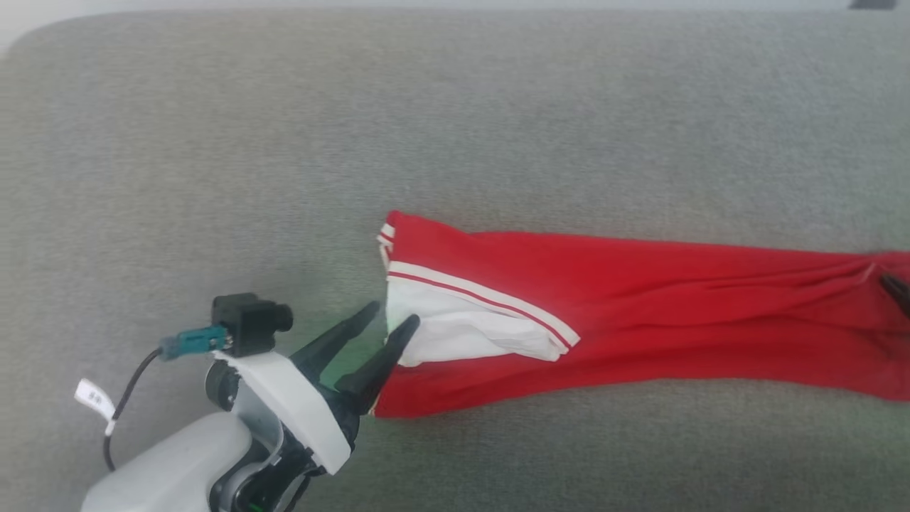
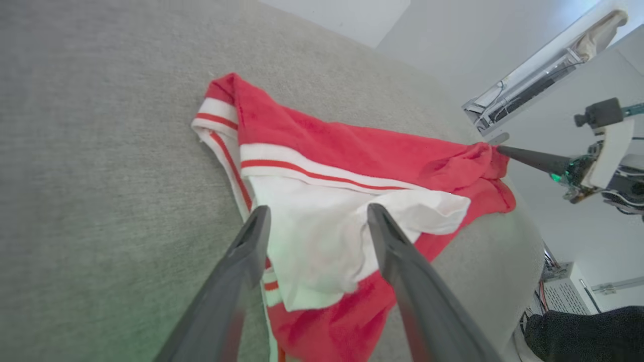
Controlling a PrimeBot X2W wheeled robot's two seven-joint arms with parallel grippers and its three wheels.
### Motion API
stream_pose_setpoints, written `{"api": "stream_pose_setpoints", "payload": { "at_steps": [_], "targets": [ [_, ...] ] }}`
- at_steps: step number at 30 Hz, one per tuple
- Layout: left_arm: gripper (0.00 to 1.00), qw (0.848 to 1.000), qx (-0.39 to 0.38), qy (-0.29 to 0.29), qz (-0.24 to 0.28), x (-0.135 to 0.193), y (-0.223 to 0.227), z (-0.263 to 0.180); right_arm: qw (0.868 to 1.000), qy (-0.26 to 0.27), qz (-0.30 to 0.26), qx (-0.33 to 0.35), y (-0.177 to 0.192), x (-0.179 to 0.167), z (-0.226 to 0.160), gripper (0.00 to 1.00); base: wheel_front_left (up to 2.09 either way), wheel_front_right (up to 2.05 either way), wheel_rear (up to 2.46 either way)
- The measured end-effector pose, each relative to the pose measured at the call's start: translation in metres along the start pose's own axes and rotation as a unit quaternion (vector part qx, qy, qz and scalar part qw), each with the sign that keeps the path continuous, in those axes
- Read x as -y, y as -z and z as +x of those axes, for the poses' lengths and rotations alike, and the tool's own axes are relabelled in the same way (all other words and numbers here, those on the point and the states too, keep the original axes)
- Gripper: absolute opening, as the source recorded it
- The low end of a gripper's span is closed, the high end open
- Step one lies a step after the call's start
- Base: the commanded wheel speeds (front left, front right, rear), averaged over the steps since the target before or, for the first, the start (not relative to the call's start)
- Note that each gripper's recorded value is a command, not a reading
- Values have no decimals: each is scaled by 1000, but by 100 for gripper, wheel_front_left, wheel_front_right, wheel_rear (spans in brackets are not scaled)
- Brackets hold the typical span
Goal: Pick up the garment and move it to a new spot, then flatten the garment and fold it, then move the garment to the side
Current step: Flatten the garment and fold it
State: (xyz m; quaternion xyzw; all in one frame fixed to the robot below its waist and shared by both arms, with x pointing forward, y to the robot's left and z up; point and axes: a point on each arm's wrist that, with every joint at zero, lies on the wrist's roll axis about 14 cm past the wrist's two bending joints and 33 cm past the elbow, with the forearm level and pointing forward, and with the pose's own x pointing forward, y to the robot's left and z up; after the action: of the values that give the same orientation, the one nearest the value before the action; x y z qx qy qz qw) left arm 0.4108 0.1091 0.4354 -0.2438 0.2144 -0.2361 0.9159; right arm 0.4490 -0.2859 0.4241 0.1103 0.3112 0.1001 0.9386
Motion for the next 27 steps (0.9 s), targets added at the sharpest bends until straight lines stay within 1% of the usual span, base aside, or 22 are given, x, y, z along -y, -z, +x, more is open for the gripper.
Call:
{"api": "stream_pose_setpoints", "payload": {
  "at_steps": [3,4,6,8,10,12,16,18,21,23,24,25,27],
  "targets": [
    [100,999,33,-25,-11,-7,-9,-9,1000,6,10,-24,7,5,-1,100,0,0,0],
    [100,999,33,-25,-11,-7,-9,-9,1000,6,10,-24,7,5,-1,100,0,0,0],
    [100,997,56,-50,-8,-16,-14,-16,999,10,24,-45,15,6,2,100,0,0,0],
    [100,994,86,-74,-7,-25,-23,-22,997,13,26,-65,22,7,5,100,0,0,0],
    [100,990,108,-91,-20,-31,-23,-30,996,14,32,-83,28,7,9,100,0,0,0],
    [100,985,125,-120,-16,-43,-23,-41,994,13,34,-107,34,5,12,100,0,0,0],
    [100,970,174,-169,20,-61,-40,-56,990,8,28,-135,40,0,18,100,0,0,0],
    [100,959,196,-198,57,-67,-52,-65,989,3,25,-148,44,-5,20,100,0,0,0],
    [100,941,208,-234,131,-72,-62,-78,986,-3,20,-163,47,-10,22,100,0,0,0],
    [100,932,216,-249,153,-71,-63,-82,986,-3,18,-166,49,-11,23,100,0,0,0],
    [100,928,215,-253,167,-70,-62,-83,985,-3,17,-169,49,-11,24,70,0,0,0],
    [100,926,215,-255,177,-69,-63,-84,985,-3,15,-172,50,-11,25,44,0,0,0],
    [100,921,222,-260,187,-67,-65,-86,985,-1,13,-172,51,-11,26,0,0,0,0]
  ]
}}
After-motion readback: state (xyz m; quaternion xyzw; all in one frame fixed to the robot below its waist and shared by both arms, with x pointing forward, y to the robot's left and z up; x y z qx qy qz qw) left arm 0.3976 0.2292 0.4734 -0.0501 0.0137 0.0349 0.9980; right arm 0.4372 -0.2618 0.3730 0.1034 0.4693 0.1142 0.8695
